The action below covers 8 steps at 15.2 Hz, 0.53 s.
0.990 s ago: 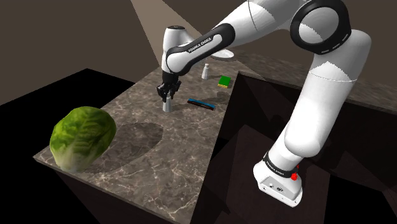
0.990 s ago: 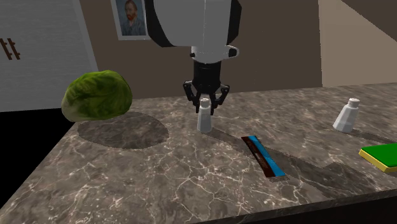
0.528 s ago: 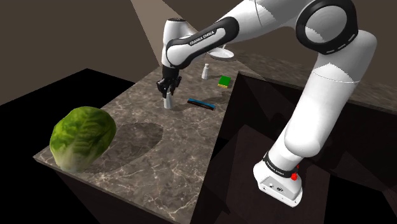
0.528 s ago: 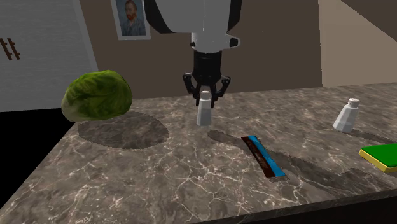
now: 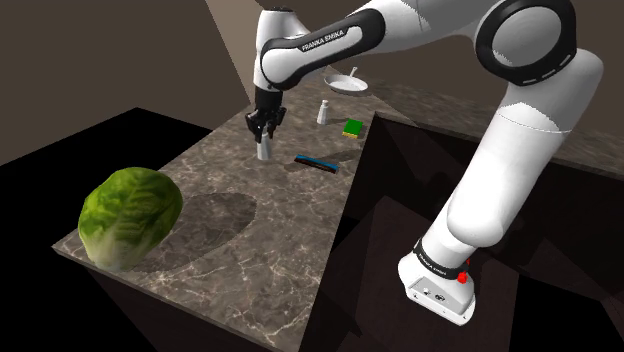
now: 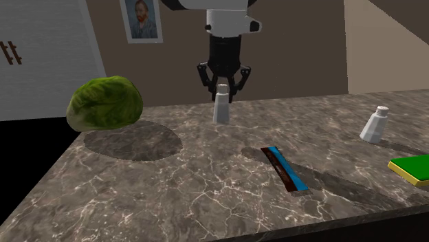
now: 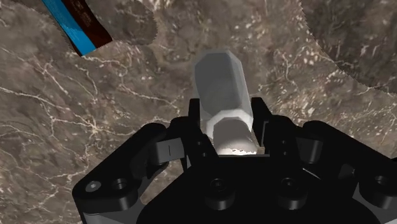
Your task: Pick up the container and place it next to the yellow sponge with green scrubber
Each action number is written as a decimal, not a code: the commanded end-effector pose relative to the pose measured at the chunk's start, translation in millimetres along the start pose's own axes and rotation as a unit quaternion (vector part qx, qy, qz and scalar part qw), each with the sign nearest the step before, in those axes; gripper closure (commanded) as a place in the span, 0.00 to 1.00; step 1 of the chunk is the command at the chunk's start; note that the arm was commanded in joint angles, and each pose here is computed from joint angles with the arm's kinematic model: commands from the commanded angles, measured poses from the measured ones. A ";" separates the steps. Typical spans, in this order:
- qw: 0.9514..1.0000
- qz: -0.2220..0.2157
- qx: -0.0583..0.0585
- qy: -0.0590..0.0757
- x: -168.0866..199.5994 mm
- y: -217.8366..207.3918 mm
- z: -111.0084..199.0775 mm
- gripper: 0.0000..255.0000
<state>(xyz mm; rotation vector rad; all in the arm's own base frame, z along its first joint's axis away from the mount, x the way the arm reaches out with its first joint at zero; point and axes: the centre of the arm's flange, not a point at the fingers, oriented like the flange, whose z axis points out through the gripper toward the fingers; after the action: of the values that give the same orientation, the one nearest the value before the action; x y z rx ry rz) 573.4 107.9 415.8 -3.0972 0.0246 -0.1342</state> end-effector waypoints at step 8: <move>1.000 0.000 0.000 0.000 3.7 -3.2 -47.5 1.00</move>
<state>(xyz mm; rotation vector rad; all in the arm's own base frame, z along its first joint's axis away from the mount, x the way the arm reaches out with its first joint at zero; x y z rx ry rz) 572.3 109.4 457.3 -3.0972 0.0244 -0.1340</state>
